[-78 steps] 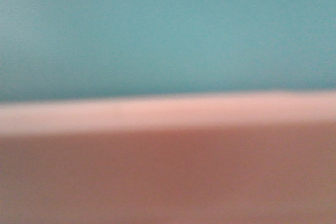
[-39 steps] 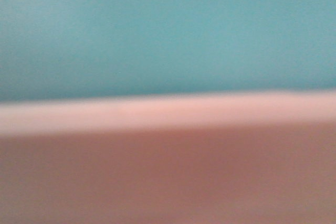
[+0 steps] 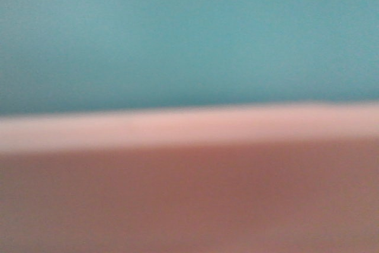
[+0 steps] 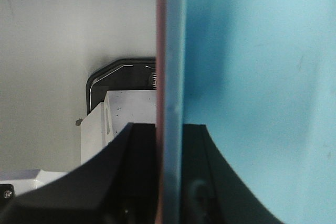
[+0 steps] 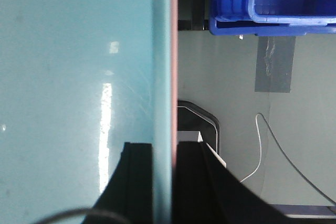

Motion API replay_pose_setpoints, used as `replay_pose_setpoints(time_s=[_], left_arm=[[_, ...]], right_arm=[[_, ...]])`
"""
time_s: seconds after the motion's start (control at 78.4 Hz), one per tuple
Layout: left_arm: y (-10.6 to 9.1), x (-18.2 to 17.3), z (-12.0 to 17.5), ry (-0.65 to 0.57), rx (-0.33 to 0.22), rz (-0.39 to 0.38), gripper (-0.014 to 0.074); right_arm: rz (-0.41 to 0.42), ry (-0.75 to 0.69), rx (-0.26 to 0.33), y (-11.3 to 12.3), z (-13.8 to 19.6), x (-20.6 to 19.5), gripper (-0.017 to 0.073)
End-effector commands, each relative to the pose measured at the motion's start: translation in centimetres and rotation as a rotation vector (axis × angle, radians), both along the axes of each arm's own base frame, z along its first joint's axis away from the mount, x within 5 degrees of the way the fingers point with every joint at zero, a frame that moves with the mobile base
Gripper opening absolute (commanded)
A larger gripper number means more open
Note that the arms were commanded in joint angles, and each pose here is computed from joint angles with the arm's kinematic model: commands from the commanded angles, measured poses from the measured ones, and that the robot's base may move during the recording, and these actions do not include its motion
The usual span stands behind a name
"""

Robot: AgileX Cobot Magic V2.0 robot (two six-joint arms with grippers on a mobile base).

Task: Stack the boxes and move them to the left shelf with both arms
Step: 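Hold the stacked bins with both grippers as the robot nears the shelf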

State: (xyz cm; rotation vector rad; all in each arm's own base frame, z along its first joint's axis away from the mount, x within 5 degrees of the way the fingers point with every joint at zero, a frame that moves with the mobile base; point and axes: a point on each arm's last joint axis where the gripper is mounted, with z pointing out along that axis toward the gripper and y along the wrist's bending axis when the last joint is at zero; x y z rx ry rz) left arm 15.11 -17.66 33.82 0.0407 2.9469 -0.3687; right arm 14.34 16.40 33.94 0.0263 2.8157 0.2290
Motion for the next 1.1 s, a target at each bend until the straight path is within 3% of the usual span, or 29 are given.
replay_pose_setpoints(time_s=[0.0,0.345,0.51,0.74,0.97,1.085], left_arm=[[0.2,-1.2,1.7,0.017,-0.054,-0.017,0.0000],[0.1,-1.0,1.7,0.011,-0.058,-0.016,0.0000],[0.0,0.1,1.9,-0.116,-0.071,-0.010,0.0000],[-0.2,0.3,2.1,-0.150,-0.093,-0.010,0.0000],[-0.6,1.3,2.6,-0.266,-0.146,-0.014,0.0000],[-0.5,1.9,2.9,-0.331,-0.142,-0.012,0.0000]], right_arm=[[-0.005,-0.012,0.020,-0.7,1.5,-0.5,0.0067],[-0.001,-0.027,0.039,-0.5,1.6,-0.4,0.0067],[0.006,-0.061,0.060,-0.3,1.7,-0.1,0.0067],[0.019,-0.177,0.059,-0.3,2.2,0.8,0.0067],[0.023,-0.255,0.080,-0.3,2.6,1.6,0.0067],[0.011,-0.288,0.103,-0.5,2.8,2.3,0.0067]])
